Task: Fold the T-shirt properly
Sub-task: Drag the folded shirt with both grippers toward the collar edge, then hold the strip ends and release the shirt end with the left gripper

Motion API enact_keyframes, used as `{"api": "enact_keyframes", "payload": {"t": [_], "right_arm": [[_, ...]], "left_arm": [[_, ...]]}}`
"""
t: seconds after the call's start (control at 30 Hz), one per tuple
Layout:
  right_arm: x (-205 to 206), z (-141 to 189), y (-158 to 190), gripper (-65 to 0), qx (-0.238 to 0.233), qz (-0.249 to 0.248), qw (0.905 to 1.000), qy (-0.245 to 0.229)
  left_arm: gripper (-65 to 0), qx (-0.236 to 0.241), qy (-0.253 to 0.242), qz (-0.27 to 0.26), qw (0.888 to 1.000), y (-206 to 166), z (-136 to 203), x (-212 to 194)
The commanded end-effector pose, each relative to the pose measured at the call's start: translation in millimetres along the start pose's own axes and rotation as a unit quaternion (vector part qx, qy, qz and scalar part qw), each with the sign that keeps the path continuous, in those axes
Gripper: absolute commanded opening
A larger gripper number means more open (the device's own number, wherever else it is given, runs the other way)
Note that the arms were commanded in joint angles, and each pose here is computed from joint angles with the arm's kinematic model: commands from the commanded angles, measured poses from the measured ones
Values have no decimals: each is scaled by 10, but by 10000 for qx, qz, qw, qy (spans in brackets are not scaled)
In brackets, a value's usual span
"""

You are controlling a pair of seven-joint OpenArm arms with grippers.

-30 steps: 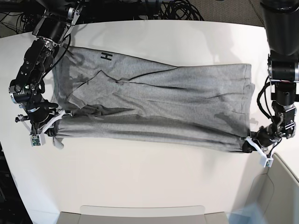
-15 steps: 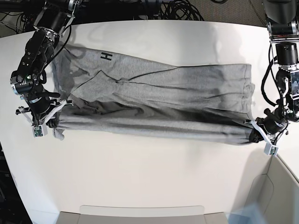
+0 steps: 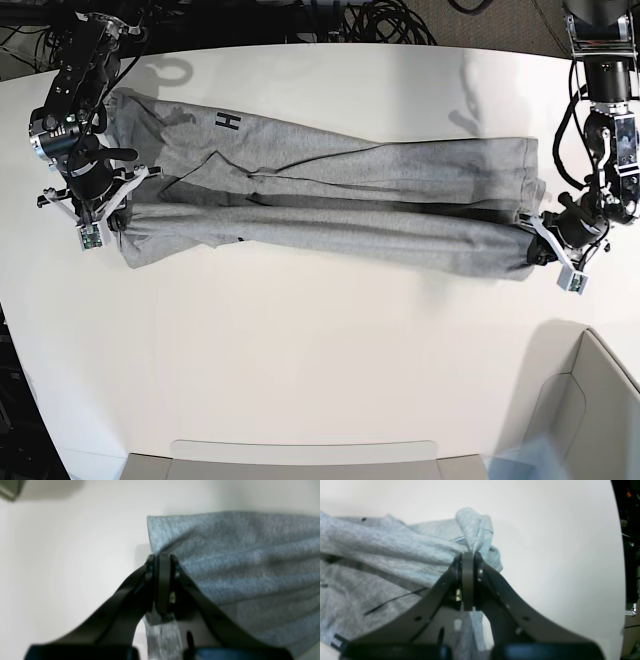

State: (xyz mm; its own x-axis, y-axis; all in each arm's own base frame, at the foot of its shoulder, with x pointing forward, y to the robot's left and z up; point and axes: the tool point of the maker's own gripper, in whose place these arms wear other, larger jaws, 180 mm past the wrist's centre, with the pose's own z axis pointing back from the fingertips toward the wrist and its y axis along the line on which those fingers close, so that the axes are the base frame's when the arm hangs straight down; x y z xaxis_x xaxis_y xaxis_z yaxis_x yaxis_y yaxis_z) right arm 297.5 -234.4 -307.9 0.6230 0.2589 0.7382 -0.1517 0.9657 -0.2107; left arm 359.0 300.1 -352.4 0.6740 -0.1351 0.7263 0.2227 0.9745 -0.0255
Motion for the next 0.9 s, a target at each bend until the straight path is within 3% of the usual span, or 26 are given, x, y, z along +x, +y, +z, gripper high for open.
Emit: {"api": "enact_keyframes", "payload": {"t": [0.0,0.23,0.87], "right_arm": [[105,55,-44,-650,-65,94,9997,-199],[-90,100,19,-650,-4,118,9999,20],[-603,183,210,-650,208,34,9978,629]], "left_arm": [[-650,253,-273,3,9993,217,148,204],[-650,464,-60,60,9989,307,386,3],[-650,308,487,195,9981,123,375,-556]]}}
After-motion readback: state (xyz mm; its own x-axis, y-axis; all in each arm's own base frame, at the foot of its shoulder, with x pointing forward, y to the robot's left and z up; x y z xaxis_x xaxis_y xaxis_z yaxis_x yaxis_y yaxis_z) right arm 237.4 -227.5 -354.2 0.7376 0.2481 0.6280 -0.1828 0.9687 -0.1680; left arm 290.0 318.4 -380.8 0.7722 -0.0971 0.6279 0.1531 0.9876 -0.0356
